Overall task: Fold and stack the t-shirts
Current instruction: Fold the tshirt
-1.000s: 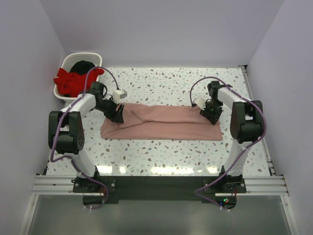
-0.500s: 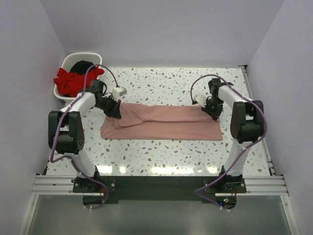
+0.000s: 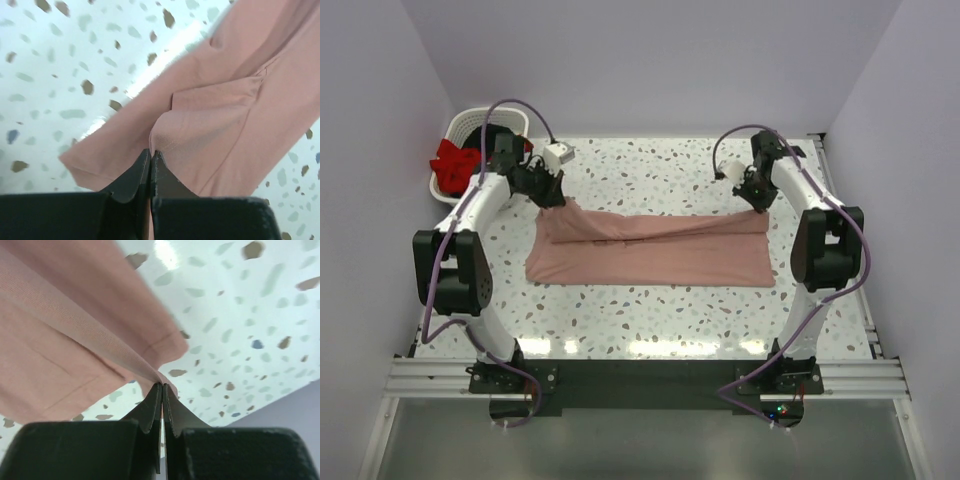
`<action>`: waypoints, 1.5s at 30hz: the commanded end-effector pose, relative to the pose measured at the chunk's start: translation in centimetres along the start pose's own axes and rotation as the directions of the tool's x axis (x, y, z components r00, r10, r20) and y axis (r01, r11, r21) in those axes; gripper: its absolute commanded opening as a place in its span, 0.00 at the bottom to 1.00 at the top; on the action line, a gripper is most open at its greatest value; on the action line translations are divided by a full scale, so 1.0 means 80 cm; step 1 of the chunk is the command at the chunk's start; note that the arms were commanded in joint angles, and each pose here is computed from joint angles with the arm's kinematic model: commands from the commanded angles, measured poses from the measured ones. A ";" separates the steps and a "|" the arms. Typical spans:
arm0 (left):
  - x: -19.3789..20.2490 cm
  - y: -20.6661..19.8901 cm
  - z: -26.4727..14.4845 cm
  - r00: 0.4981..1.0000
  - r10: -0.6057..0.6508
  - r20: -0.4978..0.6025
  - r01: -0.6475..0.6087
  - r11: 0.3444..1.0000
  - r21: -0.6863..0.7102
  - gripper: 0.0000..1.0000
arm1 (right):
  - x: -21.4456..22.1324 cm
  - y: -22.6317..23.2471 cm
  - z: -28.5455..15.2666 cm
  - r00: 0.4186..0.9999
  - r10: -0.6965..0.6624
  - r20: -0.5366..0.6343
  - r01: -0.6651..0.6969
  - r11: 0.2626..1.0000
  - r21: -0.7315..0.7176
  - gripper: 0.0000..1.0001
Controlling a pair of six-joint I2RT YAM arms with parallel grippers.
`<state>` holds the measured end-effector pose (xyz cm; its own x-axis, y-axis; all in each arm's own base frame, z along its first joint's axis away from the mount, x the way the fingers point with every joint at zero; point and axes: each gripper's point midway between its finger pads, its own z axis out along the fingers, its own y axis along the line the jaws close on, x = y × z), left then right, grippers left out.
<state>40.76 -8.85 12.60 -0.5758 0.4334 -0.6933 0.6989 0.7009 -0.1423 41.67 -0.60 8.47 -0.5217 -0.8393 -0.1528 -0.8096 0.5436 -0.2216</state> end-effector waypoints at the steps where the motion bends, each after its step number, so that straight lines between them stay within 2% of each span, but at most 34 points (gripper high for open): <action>1: -0.092 0.030 -0.044 0.977 0.104 0.186 -0.076 0.986 -0.148 0.00 | -0.019 -0.049 -0.017 0.997 0.061 0.053 -0.068 0.989 0.131 0.00; 10: -0.162 0.062 -0.075 0.928 0.177 0.329 -0.079 0.954 -0.289 0.00 | -0.051 -0.115 -0.036 0.982 0.115 0.151 -0.158 0.938 0.310 0.00; 18: -0.176 0.055 -0.087 0.903 0.224 0.367 -0.113 0.947 -0.300 0.00 | -0.048 -0.126 -0.038 0.978 0.121 0.172 -0.175 0.923 0.342 0.00; 24: -0.139 0.040 -0.081 0.927 0.244 0.284 -0.167 0.949 -0.269 0.00 | -0.042 -0.112 -0.031 0.984 0.089 0.158 -0.134 0.941 0.310 0.00; 31: -0.101 0.032 -0.082 0.929 0.331 0.166 -0.282 0.923 -0.262 0.00 | -0.031 -0.093 -0.021 0.992 0.039 0.123 -0.071 0.961 0.269 0.00; 45: -0.013 0.016 -0.048 0.950 0.311 0.019 -0.305 0.940 -0.154 0.00 | -0.002 -0.030 0.005 0.998 -0.033 0.053 0.029 0.996 0.080 0.00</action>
<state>41.52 -6.83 15.49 -0.3544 0.5839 -0.7304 0.7555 0.6391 0.1443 45.17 -1.70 7.02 -0.5167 -0.8338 -0.1945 -0.7716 0.5519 -0.3162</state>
